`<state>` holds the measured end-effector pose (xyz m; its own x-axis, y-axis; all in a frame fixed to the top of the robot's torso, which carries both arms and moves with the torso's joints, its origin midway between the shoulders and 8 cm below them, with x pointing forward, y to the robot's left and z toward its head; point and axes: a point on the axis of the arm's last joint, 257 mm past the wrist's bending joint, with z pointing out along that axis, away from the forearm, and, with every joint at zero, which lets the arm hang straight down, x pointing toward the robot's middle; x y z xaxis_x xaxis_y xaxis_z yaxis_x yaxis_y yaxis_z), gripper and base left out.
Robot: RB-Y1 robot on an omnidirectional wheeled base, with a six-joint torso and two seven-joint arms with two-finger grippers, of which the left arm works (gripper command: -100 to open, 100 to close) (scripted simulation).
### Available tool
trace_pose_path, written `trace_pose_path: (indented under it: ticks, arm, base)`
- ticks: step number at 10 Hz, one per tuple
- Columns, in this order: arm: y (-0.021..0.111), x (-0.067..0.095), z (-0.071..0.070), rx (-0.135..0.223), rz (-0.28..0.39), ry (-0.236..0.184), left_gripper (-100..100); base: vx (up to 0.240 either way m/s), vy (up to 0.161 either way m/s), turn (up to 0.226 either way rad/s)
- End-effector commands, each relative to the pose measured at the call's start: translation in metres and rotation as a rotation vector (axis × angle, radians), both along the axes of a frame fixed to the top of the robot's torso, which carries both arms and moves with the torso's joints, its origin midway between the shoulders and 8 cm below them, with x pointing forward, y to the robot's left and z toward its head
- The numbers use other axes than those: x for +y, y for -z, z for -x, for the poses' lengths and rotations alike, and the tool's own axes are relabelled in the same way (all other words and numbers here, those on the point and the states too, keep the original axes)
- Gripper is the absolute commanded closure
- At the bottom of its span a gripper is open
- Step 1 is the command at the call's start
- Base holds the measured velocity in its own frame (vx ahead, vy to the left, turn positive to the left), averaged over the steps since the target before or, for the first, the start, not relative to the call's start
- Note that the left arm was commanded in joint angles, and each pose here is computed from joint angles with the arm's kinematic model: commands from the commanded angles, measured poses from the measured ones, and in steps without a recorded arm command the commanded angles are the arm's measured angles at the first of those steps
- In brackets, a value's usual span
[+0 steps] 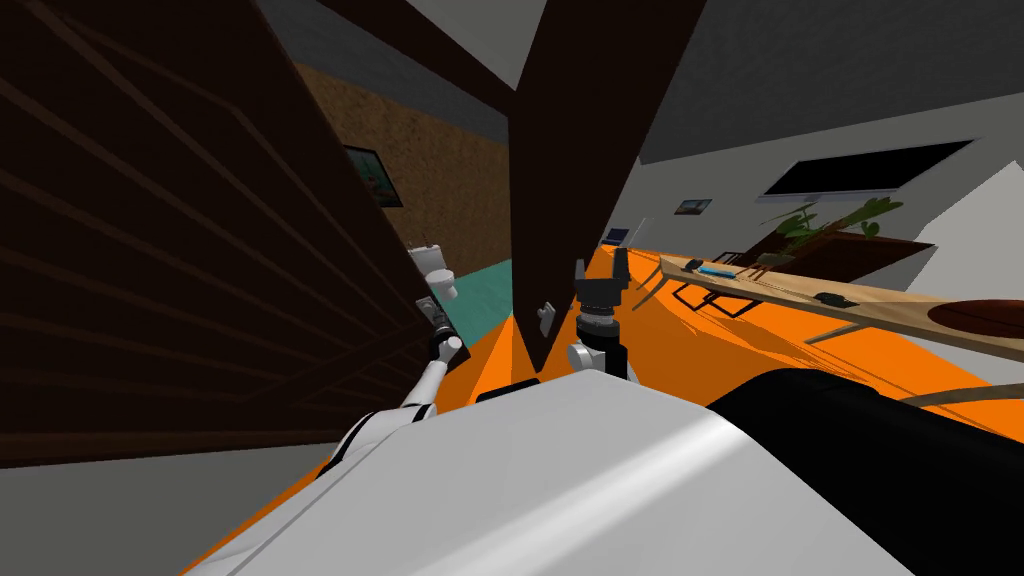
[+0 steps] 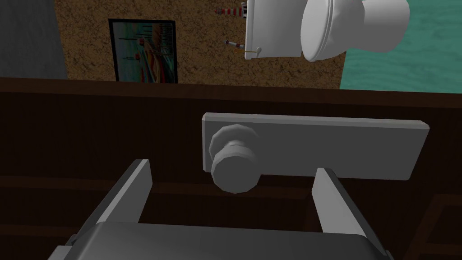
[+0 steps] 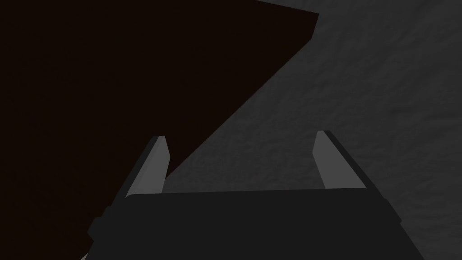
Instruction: Pull the door open
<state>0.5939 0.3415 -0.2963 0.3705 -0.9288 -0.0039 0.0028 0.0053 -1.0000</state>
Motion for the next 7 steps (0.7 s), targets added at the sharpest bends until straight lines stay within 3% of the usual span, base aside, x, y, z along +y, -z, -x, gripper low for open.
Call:
trace_pose_path:
  ticks: [1, 3, 7]
  arm:
    - [0.0000, 0.0145, 0.0023, 0.003, 0.003, -0.028, -100]
    - [-0.0013, 0.0116, 0.0015, 0.000, 0.000, -0.019, -100]
    - [-0.0038, 0.0150, 0.0021, -0.008, -0.001, -0.022, -100]
  base:
    - [-0.218, -0.004, 0.146]
    - [-0.042, -0.005, -0.019]
    - [0.092, 0.001, -0.040]
